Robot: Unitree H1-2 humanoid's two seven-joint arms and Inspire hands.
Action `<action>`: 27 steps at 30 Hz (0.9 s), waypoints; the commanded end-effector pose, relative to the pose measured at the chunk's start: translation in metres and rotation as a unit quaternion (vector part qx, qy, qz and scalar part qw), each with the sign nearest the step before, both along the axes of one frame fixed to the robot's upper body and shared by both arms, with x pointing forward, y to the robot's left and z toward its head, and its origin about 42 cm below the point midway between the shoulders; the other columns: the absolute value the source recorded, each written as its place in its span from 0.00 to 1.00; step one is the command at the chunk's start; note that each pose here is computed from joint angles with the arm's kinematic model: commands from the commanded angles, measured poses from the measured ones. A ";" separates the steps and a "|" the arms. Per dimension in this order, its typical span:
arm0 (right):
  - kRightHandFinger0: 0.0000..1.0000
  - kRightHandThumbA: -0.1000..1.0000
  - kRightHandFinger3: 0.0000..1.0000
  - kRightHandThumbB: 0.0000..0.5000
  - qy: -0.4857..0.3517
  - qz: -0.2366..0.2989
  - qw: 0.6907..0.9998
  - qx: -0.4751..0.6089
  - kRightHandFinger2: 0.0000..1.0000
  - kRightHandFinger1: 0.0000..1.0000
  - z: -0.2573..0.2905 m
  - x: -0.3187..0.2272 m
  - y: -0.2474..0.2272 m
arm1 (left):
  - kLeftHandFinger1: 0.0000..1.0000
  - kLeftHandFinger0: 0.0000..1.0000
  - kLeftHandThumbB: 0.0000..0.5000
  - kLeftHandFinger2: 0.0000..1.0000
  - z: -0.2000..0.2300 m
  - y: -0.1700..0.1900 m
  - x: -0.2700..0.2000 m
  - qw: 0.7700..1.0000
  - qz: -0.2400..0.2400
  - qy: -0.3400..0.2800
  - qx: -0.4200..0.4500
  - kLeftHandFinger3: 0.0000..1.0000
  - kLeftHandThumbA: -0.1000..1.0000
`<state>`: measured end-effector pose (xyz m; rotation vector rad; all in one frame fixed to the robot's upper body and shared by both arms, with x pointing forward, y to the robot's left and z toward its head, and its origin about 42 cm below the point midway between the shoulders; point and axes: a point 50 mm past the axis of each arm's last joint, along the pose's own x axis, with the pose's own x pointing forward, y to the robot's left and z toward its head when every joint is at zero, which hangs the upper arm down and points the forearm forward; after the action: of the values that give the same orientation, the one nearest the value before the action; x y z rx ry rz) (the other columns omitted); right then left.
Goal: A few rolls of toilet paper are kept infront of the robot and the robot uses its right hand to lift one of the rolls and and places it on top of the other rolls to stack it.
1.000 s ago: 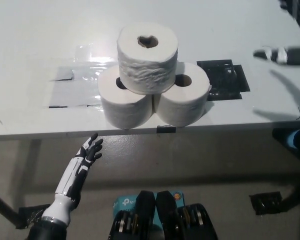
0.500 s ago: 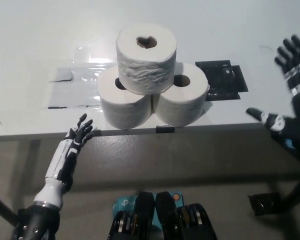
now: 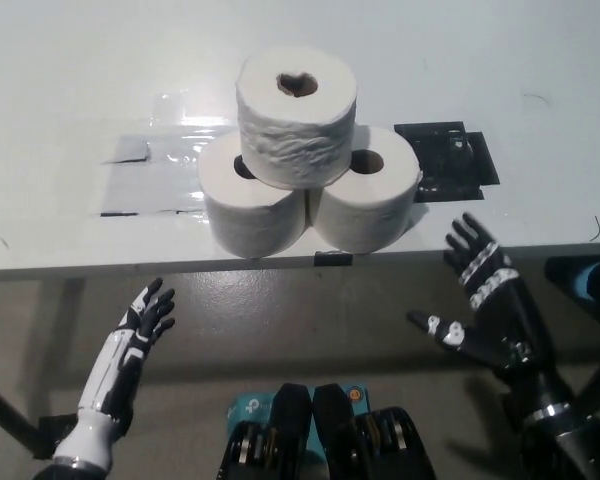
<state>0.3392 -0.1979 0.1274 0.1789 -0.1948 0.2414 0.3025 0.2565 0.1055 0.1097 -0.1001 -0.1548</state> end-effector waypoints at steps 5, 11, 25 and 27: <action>1.00 0.91 1.00 0.04 -0.012 -0.025 0.999 -0.029 1.00 1.00 -0.028 -0.008 -0.005 | 1.00 1.00 0.29 1.00 0.009 0.003 -0.009 0.999 -0.021 -0.019 0.019 1.00 0.91; 1.00 0.90 1.00 0.05 -0.003 -0.021 0.999 -0.048 1.00 1.00 -0.037 -0.014 -0.006 | 1.00 1.00 0.31 1.00 0.005 0.004 -0.016 1.000 -0.021 -0.010 0.021 1.00 0.90; 1.00 0.85 1.00 0.08 -0.002 -0.015 0.997 -0.072 1.00 1.00 -0.038 -0.012 -0.007 | 1.00 1.00 0.31 1.00 0.003 0.003 -0.018 1.000 -0.015 -0.006 0.024 1.00 0.91; 1.00 0.83 1.00 0.09 -0.004 -0.012 0.997 -0.075 1.00 1.00 -0.036 -0.011 -0.007 | 1.00 1.00 0.31 1.00 0.002 0.003 -0.018 1.000 -0.013 -0.006 0.021 1.00 0.91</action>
<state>0.3218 -0.2066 0.0795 0.0547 -0.1132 0.2289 0.2851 0.2577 0.0982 0.1306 -0.0731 -0.1746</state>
